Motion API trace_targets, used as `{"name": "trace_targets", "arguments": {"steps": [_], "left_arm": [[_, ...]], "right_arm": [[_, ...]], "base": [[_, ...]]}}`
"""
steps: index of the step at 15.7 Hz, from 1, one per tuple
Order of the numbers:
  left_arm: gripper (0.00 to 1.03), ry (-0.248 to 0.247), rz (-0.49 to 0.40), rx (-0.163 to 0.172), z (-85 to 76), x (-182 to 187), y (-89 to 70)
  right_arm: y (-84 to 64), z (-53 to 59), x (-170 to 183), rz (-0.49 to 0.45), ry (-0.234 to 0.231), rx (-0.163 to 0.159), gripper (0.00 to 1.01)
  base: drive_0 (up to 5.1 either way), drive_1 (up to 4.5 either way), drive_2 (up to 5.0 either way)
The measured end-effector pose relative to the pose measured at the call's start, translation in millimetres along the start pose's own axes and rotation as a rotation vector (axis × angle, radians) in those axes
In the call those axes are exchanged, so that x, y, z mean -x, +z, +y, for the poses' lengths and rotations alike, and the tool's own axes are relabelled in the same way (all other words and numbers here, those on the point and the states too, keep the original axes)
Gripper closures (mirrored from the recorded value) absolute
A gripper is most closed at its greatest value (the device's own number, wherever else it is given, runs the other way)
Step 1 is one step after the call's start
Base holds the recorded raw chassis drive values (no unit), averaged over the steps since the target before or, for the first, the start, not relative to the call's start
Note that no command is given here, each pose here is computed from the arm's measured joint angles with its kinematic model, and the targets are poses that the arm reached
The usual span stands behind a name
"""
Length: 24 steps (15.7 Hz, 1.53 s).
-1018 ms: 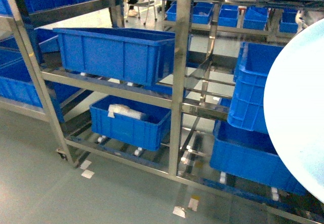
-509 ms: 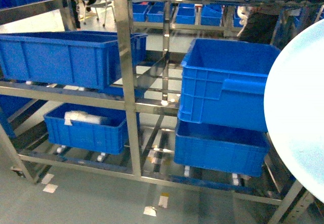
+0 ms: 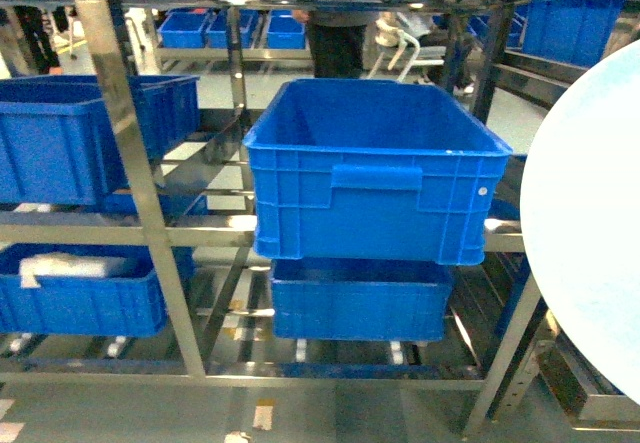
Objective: Place blue tray on left shelf second layer neatly
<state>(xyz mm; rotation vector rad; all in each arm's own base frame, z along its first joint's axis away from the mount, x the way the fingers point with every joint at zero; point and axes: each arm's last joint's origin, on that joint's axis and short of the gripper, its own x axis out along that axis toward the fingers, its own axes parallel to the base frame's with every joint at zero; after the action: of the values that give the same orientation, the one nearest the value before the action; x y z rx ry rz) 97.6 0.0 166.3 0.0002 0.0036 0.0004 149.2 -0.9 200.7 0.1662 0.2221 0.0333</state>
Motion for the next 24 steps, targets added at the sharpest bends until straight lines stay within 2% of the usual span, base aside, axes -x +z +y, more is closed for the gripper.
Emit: {"name": "trace_targets", "arguments": {"steps": [24], "left_arm": [[0.05, 0.000, 0.000, 0.000, 0.0, 0.0, 0.0]], "right_arm": [[0.3, 0.2, 0.0, -0.003, 0.004, 0.000, 0.99]], "base": [[-1.6, -1.60, -1.6]]}}
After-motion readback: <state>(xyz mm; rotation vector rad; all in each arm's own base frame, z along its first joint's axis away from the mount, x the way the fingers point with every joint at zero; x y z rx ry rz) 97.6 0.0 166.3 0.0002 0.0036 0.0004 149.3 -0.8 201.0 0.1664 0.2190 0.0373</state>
